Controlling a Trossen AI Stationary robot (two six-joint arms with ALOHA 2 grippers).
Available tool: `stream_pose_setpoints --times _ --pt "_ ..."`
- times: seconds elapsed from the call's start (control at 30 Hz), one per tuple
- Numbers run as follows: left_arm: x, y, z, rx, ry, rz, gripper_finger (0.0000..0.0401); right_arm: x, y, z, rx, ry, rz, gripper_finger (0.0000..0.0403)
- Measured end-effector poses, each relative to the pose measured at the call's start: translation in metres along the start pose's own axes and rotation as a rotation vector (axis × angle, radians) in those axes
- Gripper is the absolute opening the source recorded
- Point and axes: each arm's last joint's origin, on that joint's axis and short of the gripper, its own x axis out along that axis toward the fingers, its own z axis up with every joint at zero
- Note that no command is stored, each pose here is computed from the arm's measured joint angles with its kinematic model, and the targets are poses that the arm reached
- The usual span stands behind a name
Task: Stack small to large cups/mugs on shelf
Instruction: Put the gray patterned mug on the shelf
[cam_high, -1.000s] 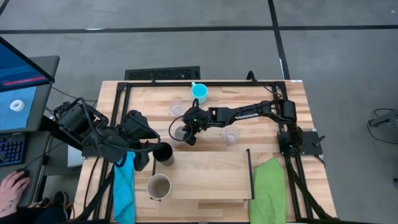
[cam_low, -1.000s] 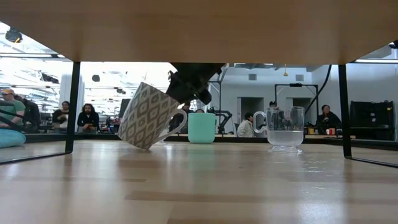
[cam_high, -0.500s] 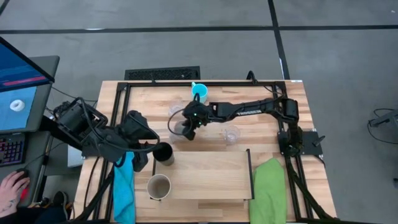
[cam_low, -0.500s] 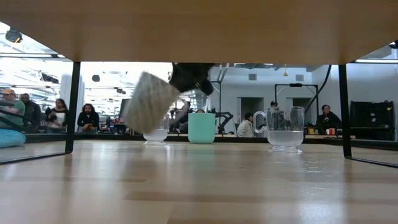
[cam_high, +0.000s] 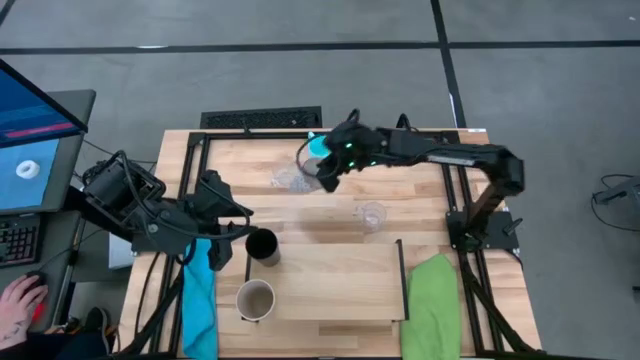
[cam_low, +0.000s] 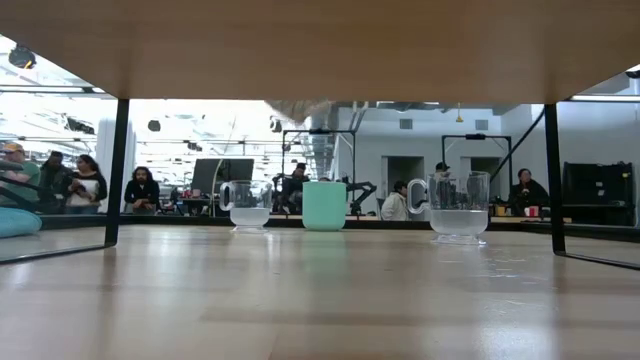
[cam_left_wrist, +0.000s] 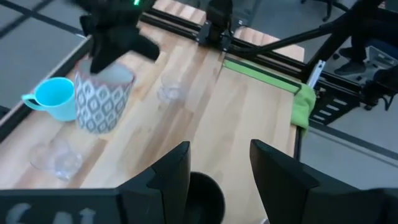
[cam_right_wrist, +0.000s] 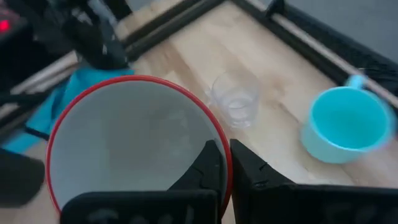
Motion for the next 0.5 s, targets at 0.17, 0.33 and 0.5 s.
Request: stream_pose_setpoints --times 0.17,0.33,0.5 --pt "0.002 -0.001 0.001 0.022 -0.034 0.035 0.0158 -0.051 0.000 0.005 0.034 -0.062 0.004 0.0023" --pt "0.003 -0.002 0.002 0.016 -0.041 0.030 0.0158 -0.096 0.015 -0.004 -0.027 -0.090 0.045 0.0023" --pt "0.003 -0.002 0.002 0.016 -0.041 0.031 0.0158 -0.127 0.044 -0.023 -0.181 -0.128 -0.016 0.0023"
